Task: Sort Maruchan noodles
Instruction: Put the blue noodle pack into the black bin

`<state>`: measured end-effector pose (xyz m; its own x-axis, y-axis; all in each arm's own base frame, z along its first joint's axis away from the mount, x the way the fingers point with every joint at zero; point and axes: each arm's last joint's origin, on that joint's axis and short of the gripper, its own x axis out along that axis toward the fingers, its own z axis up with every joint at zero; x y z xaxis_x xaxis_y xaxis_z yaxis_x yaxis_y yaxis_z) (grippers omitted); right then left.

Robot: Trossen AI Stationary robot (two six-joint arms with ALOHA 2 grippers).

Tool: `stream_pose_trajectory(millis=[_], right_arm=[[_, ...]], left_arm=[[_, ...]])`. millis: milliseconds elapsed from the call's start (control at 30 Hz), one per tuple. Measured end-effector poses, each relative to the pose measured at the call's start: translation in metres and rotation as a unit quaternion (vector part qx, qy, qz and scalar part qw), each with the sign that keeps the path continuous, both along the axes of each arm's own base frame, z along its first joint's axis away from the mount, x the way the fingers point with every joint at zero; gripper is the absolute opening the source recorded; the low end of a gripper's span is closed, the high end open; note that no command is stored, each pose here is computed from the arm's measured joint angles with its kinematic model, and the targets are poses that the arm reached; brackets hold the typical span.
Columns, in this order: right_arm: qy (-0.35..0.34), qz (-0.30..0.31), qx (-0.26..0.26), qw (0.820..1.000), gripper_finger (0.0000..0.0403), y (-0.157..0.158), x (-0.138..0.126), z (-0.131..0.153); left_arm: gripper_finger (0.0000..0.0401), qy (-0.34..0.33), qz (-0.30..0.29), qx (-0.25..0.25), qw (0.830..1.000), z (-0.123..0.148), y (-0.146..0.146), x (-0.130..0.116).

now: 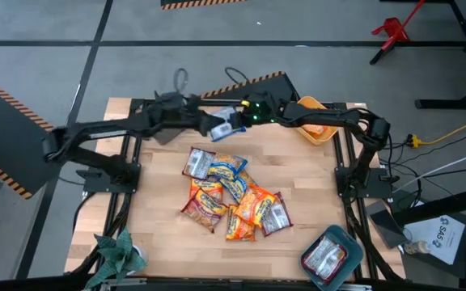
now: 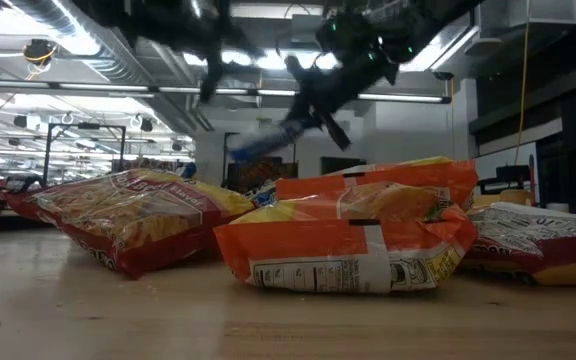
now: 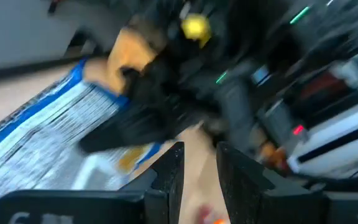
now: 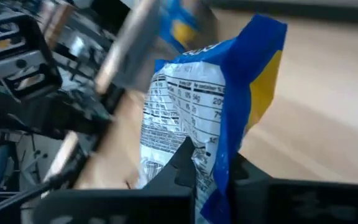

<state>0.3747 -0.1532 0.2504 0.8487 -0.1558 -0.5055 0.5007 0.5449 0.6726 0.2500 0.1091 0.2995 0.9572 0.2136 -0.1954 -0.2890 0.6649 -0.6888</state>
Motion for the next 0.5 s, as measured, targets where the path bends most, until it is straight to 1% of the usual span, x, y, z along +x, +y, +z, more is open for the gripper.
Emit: stream_pose_trajectory(millis=[133,233,433,500], right_arm=[[-0.037,0.0,-0.063,0.997,0.0004,-0.002,0.018,0.034],[-0.04,0.017,-0.1,0.994,0.0003,-0.005,0.039,0.047],[-0.045,0.041,-0.175,0.983,0.0004,-0.009,0.089,0.067],[-0.046,0.044,-0.199,0.978,0.0004,-0.009,0.106,0.068]], left_arm=[[0.0089,-0.072,0.032,0.019,0.997,0.036,-0.012,-0.029],[0.0089,-0.11,0.054,0.038,0.992,0.054,-0.02,-0.05],[0.0089,-0.157,0.078,0.065,0.982,0.074,-0.03,-0.076],[0.0089,-0.161,0.082,0.068,0.981,0.077,-0.033,-0.081]])
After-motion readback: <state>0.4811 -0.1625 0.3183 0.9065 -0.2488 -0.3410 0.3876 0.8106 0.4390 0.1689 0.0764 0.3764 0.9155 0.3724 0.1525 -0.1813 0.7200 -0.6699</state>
